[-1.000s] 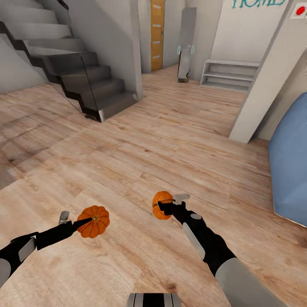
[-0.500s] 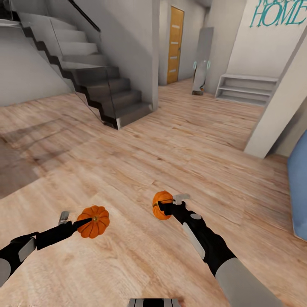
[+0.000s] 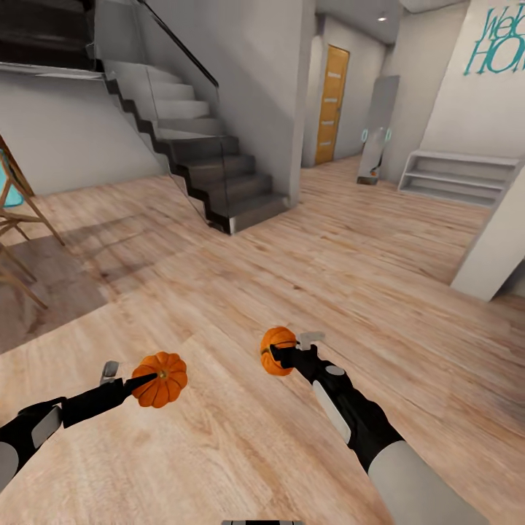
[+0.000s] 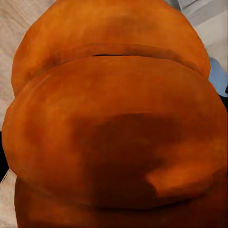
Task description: Place each of the two pumpkins and all three candles from the living room inside a cabinet in the living room (use any cabinet), then make sure every cabinet is closed, and position the cauldron so it is next to a table in the living room.
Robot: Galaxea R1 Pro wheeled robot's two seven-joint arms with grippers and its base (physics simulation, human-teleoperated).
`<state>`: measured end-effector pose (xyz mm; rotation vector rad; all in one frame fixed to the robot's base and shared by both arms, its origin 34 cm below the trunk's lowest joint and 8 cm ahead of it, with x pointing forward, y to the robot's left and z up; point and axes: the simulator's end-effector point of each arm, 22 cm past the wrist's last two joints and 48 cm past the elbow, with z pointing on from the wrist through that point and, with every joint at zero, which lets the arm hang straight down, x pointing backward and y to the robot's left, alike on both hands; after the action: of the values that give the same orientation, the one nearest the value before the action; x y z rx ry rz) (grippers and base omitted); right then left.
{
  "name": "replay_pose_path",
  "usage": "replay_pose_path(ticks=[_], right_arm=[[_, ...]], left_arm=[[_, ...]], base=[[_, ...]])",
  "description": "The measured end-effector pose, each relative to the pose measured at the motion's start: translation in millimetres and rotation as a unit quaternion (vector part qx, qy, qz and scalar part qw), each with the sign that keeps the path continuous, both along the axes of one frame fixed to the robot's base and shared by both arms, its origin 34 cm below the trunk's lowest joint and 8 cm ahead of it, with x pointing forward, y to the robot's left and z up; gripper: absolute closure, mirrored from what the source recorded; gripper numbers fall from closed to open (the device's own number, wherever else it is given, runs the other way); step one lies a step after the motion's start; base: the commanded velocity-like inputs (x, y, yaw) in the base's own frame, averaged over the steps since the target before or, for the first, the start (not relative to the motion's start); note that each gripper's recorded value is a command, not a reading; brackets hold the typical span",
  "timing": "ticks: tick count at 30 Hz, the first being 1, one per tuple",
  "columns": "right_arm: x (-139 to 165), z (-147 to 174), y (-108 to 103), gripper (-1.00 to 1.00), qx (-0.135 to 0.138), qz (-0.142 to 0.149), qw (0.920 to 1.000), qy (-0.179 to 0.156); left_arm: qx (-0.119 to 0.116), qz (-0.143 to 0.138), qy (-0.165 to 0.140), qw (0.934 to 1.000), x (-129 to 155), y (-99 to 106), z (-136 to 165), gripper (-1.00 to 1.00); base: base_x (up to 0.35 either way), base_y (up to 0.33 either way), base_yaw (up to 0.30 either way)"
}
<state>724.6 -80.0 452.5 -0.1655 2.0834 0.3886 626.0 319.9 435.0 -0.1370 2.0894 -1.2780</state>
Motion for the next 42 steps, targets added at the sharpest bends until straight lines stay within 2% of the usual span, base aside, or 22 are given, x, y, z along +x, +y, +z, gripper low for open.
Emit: replay_pose_path(ticks=[12,21,24,27,30,37,42], right_arm=[[7.3,30.0,0.9,1.00,0.002,0.001,1.0000,-0.002],[12.3,49.4,0.5,1.00,0.001,0.001,1.0000,-0.002],[13.8,55.6,0.3,1.00,0.001,0.000,1.0000,-0.001],[14.3,58.8,-0.5,1.00,0.001,-0.001,1.0000,0.002],[15.5,59.9,-3.3,1.00,0.000,-0.005,1.0000,-0.001],[10.9,48.8,-13.6,1.00,-0.008,-0.009,0.9998,0.015],[2.0,46.3,-3.5,1.00,0.004,0.016,0.9993,0.032]], left_arm=[[-0.002,0.002,-0.002,1.0000,8.4,-0.2,29.8,1.00],[-0.002,0.002,-0.001,1.0000,13.2,-1.3,48.9,1.00],[0.014,0.010,0.007,0.9998,16.5,2.6,47.7,1.00],[0.055,0.034,0.027,0.9975,22.4,14.8,35.8,1.00],[0.077,0.043,0.041,0.9953,25.2,15.2,29.9,1.00],[0.080,0.044,0.050,0.9946,28.1,4.6,36.1,1.00],[0.073,0.035,0.056,0.9951,26.9,-11.0,41.3,1.00]], base=[[0.000,0.000,0.220],[0.000,0.000,0.074],[0.000,0.000,0.239],[0.000,0.000,0.274],[0.000,0.000,0.178],[0.000,0.000,0.020],[0.000,0.000,0.000]])
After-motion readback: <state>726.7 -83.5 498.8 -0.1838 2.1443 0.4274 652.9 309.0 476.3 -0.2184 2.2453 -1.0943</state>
